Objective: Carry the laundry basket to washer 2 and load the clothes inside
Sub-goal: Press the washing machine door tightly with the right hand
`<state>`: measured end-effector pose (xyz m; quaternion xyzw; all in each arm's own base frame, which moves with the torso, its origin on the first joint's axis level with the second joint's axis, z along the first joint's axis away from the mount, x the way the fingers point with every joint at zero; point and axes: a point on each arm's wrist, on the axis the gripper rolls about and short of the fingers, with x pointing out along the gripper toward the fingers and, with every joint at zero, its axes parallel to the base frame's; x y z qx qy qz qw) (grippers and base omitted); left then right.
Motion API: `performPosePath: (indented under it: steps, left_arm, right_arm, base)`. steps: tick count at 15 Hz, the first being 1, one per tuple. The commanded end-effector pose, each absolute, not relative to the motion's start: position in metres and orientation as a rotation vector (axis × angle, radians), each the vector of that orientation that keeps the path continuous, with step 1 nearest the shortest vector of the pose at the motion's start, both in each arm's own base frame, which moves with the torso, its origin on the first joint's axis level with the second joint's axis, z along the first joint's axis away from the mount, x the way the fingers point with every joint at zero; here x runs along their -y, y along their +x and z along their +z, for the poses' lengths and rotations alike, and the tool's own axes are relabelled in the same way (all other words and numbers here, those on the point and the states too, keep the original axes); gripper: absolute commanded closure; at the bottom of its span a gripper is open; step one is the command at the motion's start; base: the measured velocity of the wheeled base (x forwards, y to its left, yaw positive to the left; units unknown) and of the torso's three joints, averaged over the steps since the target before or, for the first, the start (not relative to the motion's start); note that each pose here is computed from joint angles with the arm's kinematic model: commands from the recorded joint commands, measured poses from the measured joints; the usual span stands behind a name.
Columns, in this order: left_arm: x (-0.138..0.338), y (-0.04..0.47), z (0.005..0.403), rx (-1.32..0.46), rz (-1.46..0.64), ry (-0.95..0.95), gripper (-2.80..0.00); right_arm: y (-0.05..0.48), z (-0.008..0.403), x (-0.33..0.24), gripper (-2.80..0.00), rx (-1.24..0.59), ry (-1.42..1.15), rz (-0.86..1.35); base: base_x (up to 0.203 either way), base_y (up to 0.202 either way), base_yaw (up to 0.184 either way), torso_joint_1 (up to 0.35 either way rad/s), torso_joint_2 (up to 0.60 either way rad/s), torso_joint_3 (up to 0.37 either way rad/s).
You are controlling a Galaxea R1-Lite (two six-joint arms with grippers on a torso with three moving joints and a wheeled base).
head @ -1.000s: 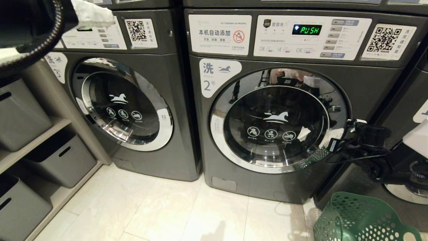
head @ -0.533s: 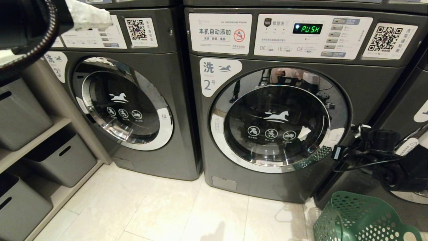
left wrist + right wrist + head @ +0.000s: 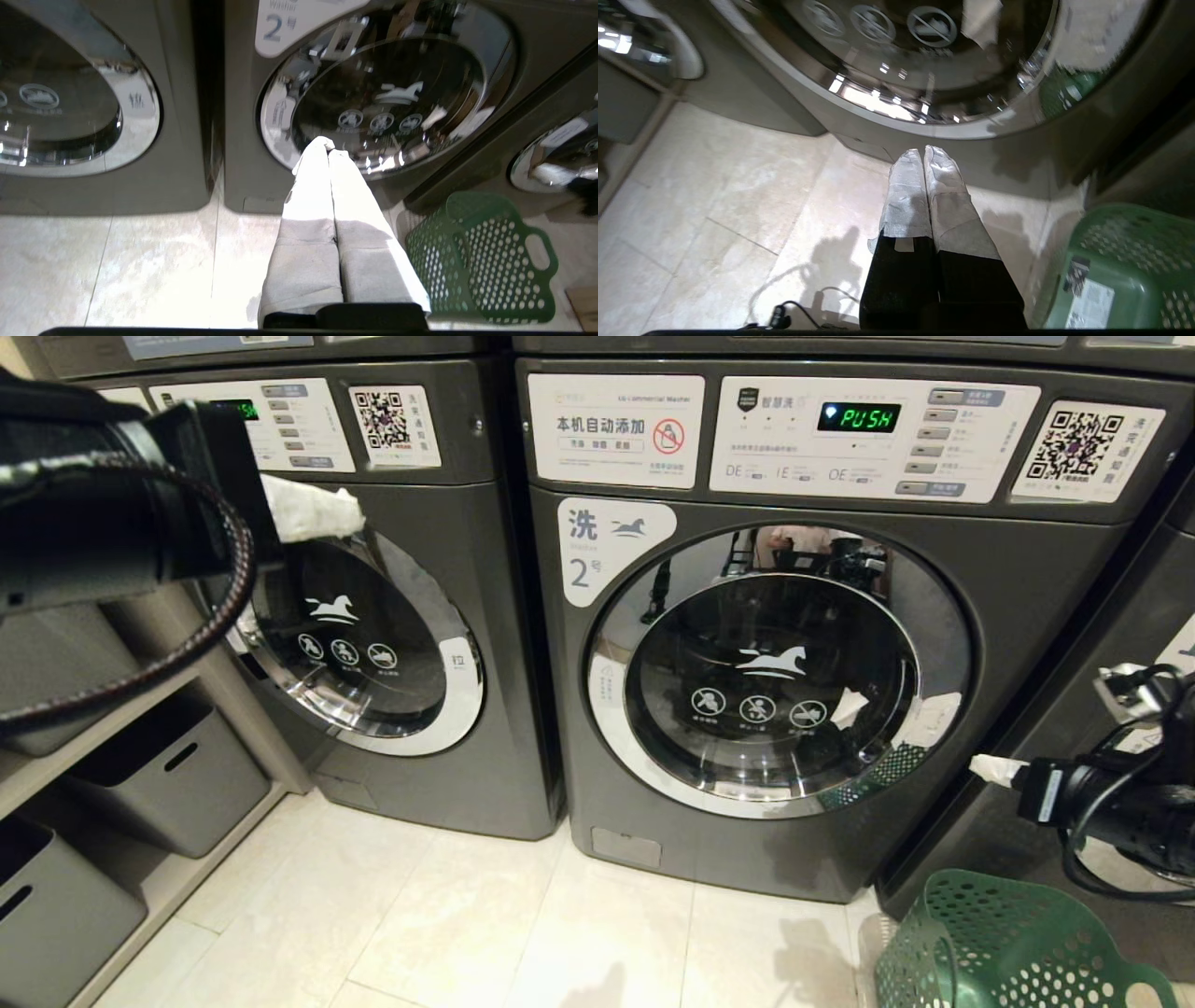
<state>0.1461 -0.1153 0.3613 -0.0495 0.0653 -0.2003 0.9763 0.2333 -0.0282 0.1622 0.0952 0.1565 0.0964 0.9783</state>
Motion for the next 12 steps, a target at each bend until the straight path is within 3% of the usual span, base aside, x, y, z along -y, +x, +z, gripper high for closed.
performPosePath:
  steps: [1,4,9,12]
  left_arm:
    - [0.103,0.132,0.347,-0.156,-0.393,-0.088,0.00]
    - [0.066,0.118,0.316,-0.200,-0.258,-0.082,0.00]
    - [0.029,0.098,0.224,-0.378,-0.066,-0.139,0.00]
    - [0.010,0.087,0.191,-0.369,0.099,-0.222,0.00]
  right_arm:
    - [0.180,0.211,0.018,0.00,-0.129,0.145,0.272]
    - [0.161,0.226,0.015,0.00,-0.097,0.119,0.267]
    - [0.160,0.224,0.017,0.00,-0.087,-0.042,0.175]
    - [0.157,0.229,0.017,0.00,-0.063,-0.089,0.172]
  base:
    - [0.000,0.000,0.000,0.000,0.00,0.000]
    - [0.000,0.000,0.000,0.000,0.00,0.000]
    - [0.000,0.000,0.000,0.000,0.00,0.000]
    - [0.000,0.000,0.000,0.000,0.00,0.000]
